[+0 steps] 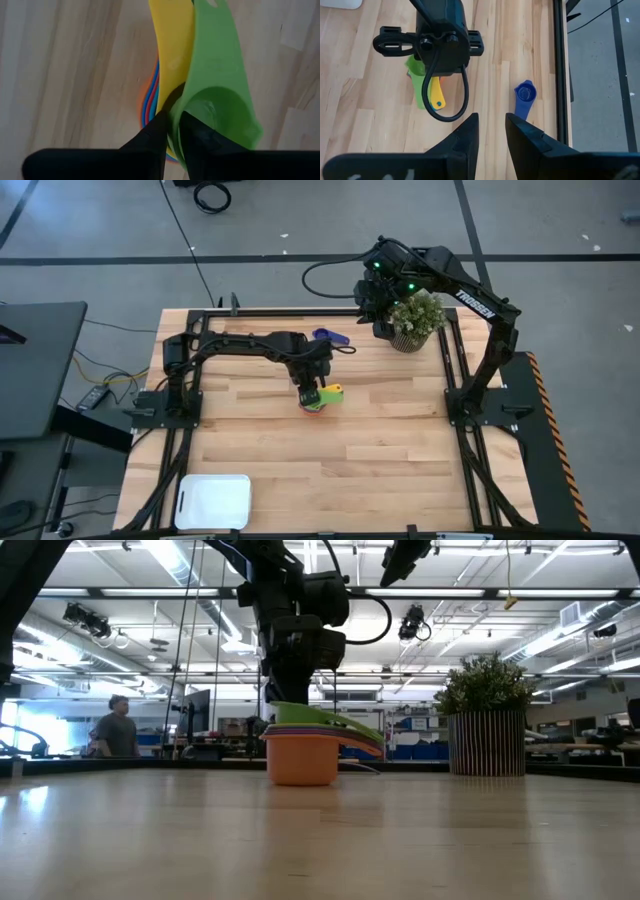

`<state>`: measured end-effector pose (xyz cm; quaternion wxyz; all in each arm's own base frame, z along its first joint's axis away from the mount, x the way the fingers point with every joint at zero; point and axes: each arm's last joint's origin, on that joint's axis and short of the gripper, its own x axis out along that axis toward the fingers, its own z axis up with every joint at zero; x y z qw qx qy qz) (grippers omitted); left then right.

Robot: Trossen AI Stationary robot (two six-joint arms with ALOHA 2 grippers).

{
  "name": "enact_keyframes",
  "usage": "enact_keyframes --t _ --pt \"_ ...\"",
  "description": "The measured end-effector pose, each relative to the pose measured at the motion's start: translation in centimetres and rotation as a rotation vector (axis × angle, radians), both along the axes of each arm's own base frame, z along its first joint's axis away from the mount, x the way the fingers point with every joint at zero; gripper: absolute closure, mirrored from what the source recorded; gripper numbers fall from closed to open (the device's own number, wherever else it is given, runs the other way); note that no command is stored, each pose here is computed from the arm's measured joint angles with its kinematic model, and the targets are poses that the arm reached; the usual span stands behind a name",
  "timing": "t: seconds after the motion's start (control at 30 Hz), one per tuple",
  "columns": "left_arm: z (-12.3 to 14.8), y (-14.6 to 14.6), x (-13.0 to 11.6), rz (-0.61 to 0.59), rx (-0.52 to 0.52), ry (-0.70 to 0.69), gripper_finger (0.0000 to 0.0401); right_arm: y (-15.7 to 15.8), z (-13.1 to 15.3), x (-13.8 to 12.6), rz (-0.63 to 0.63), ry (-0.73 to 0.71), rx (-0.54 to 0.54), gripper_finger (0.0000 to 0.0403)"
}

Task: Nest measuring cups in basket
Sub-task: Stack the green measuring cup into the yellow measuring cup

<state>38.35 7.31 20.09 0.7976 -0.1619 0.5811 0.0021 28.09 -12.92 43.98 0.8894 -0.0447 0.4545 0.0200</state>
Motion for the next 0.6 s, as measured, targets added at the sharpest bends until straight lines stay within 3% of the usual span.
enact_keyframes --t 0.37,0.6 --pt "0.04 -0.02 0.10 -0.008 -0.006 -0.014 0.0382 0.00 0.00 0.00 0.000 0.000 0.000 0.0300" --pt "-0.08 -0.37 0.25 -0.024 -0.012 -0.018 0.0317 0.00 0.00 0.00 0.000 -0.001 0.000 0.0300"
